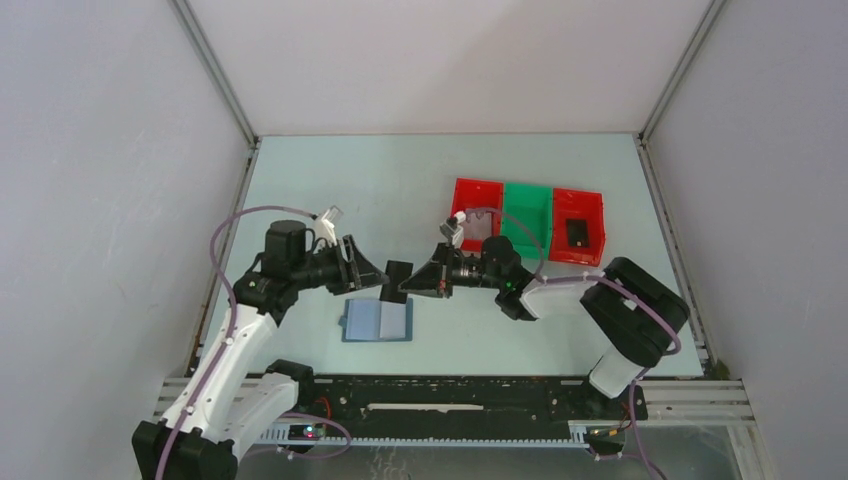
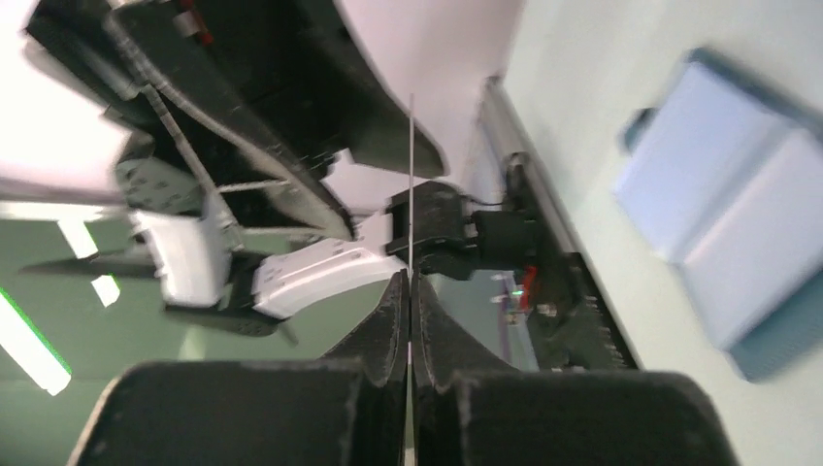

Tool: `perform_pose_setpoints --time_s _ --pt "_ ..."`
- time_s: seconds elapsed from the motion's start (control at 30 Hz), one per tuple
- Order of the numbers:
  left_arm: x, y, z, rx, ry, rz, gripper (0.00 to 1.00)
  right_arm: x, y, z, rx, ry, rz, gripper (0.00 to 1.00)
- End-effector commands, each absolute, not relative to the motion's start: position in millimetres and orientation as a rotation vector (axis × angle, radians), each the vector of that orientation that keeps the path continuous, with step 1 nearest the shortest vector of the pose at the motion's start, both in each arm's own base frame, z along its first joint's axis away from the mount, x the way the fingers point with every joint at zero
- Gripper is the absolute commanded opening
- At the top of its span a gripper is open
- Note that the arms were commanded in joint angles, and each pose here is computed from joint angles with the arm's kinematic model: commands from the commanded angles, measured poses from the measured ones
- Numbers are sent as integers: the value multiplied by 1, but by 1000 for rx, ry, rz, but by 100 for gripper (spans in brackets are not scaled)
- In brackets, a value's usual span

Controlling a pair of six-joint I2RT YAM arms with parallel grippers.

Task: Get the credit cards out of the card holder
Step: Place the credit card in the storage box.

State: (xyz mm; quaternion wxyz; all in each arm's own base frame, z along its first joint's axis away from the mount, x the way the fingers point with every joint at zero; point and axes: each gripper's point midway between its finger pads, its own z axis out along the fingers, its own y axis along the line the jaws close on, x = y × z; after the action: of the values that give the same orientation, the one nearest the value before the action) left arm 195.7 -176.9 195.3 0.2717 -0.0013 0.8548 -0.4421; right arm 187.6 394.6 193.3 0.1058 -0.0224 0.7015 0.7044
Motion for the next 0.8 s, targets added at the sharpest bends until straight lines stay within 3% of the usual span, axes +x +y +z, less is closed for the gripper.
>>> perform_pose_setpoints --time_s 0.0,0.17,0.43,0.57,0.77 --pt "198 -155 206 46 2318 -986 57 218 373 179 10 2189 1758 0" --pt "210 -126 221 -43 2300 -746 58 273 280 162 76 2392 821 0" --pt "215 -117 228 -112 2235 -696 58 326 87 190 242 2356 -104 0" --pt "214 -118 227 -125 2226 -716 58 340 19 193 307 2383 -433 0" --pt "209 -118 223 -153 2228 -728 57 373 -10 174 295 2414 -518 0"
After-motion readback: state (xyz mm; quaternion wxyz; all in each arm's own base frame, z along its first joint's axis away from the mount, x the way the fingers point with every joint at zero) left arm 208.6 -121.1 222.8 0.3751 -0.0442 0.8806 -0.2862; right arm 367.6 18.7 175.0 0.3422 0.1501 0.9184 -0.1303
